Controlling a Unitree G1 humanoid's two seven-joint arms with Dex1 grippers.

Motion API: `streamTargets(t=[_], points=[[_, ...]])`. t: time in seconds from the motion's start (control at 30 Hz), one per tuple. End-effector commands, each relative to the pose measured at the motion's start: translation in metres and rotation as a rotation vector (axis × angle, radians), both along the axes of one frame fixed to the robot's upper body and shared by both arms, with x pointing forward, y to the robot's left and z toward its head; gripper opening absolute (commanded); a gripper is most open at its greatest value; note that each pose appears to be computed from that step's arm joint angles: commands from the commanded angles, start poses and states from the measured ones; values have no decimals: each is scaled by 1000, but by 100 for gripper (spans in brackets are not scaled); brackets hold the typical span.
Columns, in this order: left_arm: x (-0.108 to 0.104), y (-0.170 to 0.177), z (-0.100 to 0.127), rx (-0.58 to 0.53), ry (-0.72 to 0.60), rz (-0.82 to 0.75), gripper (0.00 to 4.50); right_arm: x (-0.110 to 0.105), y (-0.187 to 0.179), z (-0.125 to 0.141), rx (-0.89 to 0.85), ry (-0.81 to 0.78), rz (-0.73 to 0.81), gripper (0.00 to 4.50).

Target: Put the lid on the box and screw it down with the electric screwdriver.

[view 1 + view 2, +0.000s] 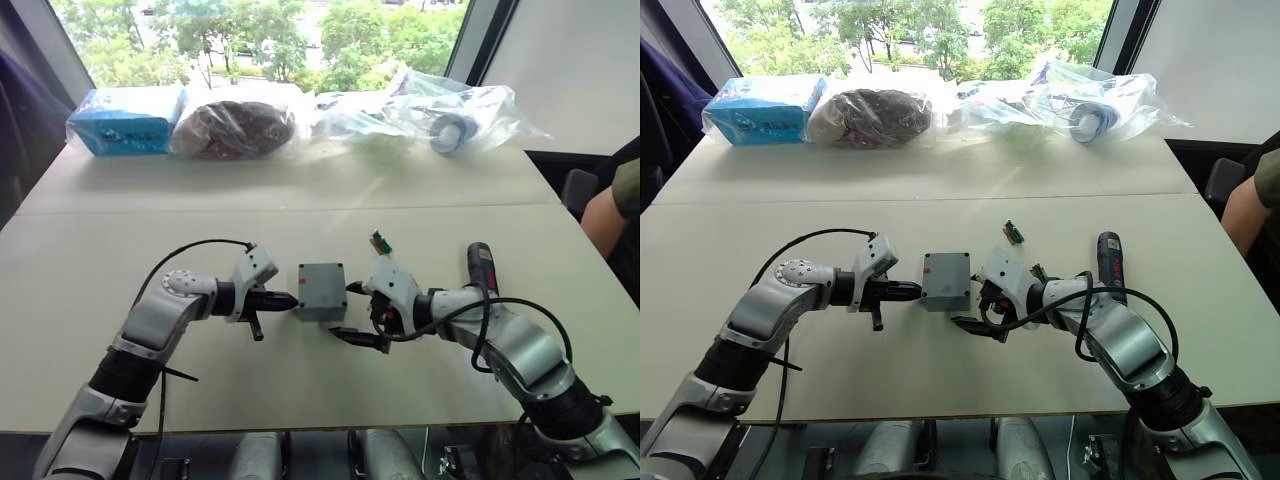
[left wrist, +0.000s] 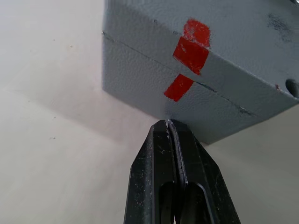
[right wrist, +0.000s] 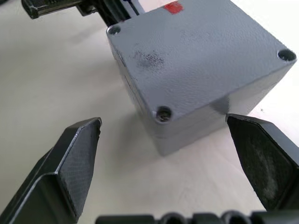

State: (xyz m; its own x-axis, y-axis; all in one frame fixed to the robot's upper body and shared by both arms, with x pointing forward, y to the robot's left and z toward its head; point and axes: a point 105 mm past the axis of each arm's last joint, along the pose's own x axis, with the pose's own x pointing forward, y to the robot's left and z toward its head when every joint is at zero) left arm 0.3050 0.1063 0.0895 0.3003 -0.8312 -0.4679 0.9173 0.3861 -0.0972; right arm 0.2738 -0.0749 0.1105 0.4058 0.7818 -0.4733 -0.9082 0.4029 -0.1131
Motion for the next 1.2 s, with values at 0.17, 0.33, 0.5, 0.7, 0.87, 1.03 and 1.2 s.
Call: streamTargets(t=[0.17, 0.33, 0.5, 0.7, 0.87, 1.03, 1.2], points=[[4, 1, 18, -12, -63, -14, 0, -7, -5, 19, 30, -46, -2, 445], [8, 18, 45, -15, -104, -13, 0, -11, -31, 52, 107, -100, -118, 445], [3, 10, 79, -65, -139, -93, 0, 4, -71, 65, 185, -182, -388, 445], [-12, -18, 91, -4, -213, -268, 0, 14, -104, 29, 139, -140, -586, 445], [-10, -26, 95, -3, -243, -301, 0, 18, -106, 18, 120, -154, -607, 401], [-3, -25, 94, -9, -248, -287, 0, 24, -111, 9, 123, -147, -635, 312], [-2, -25, 94, -19, -241, -275, 0, 29, -111, 5, 134, -145, -642, 312]])
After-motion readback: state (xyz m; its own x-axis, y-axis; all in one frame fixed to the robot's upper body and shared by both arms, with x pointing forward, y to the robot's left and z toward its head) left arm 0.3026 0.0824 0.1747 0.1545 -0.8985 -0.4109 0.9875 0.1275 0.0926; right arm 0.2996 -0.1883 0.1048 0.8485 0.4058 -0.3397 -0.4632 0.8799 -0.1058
